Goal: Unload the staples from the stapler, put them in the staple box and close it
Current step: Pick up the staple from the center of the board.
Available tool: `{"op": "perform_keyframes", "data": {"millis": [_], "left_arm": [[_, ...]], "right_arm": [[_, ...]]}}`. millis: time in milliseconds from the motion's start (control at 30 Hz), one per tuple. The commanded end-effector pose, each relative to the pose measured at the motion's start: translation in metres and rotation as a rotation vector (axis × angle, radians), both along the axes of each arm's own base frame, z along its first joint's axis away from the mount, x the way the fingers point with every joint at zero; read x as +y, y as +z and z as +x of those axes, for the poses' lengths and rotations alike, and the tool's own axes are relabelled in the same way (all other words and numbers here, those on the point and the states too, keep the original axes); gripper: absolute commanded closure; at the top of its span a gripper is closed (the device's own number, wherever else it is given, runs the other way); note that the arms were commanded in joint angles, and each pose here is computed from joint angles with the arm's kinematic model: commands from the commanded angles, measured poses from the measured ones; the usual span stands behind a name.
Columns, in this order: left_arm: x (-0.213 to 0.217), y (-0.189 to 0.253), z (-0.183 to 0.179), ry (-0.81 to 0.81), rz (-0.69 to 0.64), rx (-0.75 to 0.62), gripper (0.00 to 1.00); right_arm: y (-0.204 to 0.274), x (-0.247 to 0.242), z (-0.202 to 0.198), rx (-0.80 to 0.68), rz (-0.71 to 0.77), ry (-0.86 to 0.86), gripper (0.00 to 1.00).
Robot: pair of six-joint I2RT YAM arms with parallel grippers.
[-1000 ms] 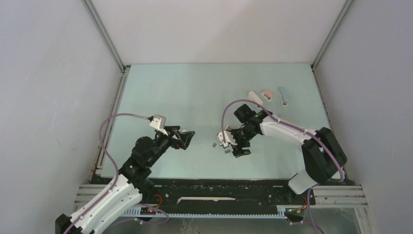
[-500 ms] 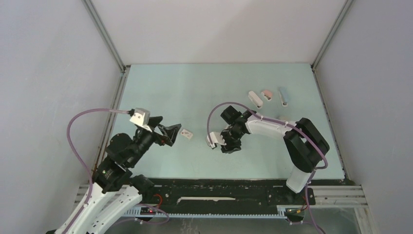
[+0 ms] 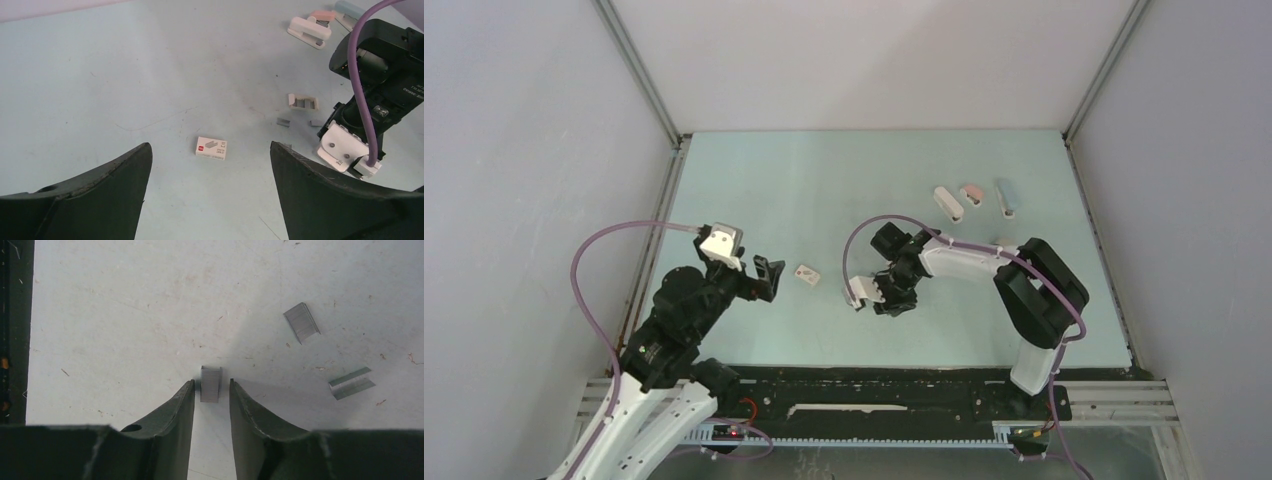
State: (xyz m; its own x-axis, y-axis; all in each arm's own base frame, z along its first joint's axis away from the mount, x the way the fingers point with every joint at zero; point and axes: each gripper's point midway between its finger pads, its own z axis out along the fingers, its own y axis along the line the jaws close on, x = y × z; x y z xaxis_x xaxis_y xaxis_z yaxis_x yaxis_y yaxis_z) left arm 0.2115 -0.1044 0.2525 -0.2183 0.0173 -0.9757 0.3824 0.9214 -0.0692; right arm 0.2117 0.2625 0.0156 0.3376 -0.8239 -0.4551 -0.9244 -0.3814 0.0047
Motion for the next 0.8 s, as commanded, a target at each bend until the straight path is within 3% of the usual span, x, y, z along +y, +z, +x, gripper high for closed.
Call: {"op": "perform_keyframes", "data": {"millis": [0, 500, 767], "left_arm": [[0.002, -0.006, 0.002, -0.005, 0.023, -0.005, 0.07], [0.007, -0.008, 0.003, 0.016, 0.026, 0.003, 0.07], [0.008, -0.008, 0.004, 0.023, 0.027, 0.003, 0.07]], "right_arm": [[-0.001, 0.004, 0.003, -0.018, -0.024, 0.009, 0.62], [0.002, 0.003, 0.007, -0.049, -0.034, -0.005, 0.88], [0.040, 0.008, 0.016, -0.054, 0.078, -0.045, 0.90]]}}
